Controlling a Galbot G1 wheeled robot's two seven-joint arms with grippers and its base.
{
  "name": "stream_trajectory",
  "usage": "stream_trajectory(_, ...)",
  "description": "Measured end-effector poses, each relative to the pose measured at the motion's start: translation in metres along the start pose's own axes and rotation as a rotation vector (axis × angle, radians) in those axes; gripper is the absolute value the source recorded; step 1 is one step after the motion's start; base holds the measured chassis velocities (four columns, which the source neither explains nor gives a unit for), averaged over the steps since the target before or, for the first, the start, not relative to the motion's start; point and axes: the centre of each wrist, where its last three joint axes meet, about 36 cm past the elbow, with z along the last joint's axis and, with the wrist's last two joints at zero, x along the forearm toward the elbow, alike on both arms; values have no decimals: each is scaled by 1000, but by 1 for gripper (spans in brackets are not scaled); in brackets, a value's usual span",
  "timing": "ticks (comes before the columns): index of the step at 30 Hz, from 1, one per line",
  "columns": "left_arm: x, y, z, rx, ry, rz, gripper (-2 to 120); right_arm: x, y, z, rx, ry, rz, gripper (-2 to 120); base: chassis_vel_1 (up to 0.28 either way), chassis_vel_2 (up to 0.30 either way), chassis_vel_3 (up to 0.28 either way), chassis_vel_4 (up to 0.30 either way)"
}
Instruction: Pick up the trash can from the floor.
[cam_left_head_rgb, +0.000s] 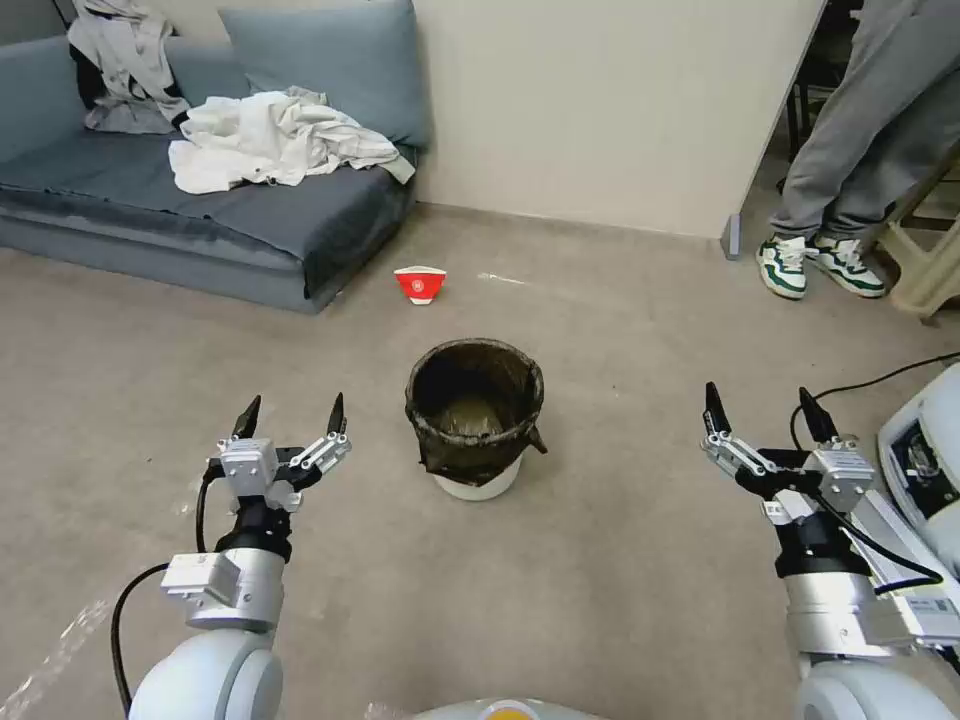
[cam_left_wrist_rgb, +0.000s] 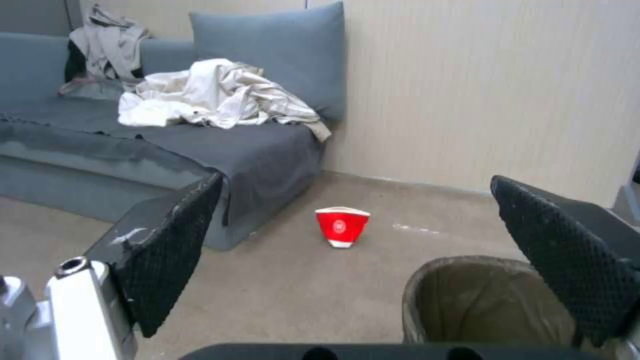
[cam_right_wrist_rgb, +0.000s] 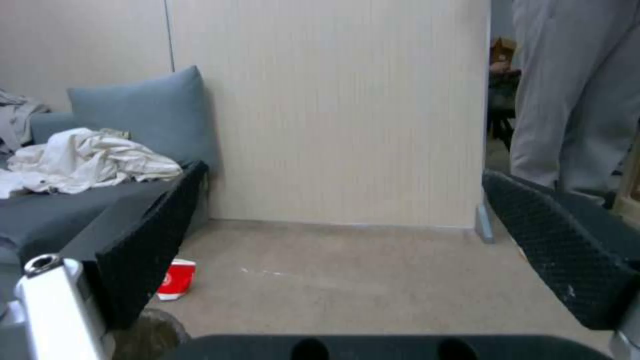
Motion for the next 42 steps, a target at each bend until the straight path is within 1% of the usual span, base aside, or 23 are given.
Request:
stream_trajectory(25, -4, 1, 5, 6, 10, 4, 100, -1, -1, 4, -2, 7, 3, 100, -101, 98, 104, -97)
stream_trajectory(33, -8, 2, 6, 26, 31, 16, 100, -1, -2, 7, 4, -8, -9, 100, -25, 34, 26, -36)
stream_trajectory(35, -10, 0, 2, 62, 62, 32, 100, -1, -2, 9, 4, -11, -8, 100, 0, 0, 0, 0)
stream_trajectory(36, -11, -2, -3, 92, 102, 49, 100, -1, -2, 9, 4, -12, -8, 100, 0, 0, 0, 0)
stream_trajectory(37, -11, -2, -3, 92, 102, 49, 100, -1, -2, 9, 4, -12, -8, 100, 0, 0, 0, 0)
stream_trajectory(39, -15, -5, -11, 139, 200, 75, 100, -1, -2, 10, 4, -13, -7, 100, 0, 0, 0, 0)
stream_trajectory(40, -17, -5, -14, 147, 236, 85, 100, -1, -2, 10, 4, -13, -7, 100, 0, 0, 0, 0)
stream_trajectory(41, -17, -5, -14, 147, 236, 85, 100, -1, -2, 10, 4, -13, -7, 100, 0, 0, 0, 0)
stream_trajectory(42, -21, -4, -16, 157, 273, 98, 100, -1, -3, 10, 4, -13, -7, 100, 0, 0, 0, 0)
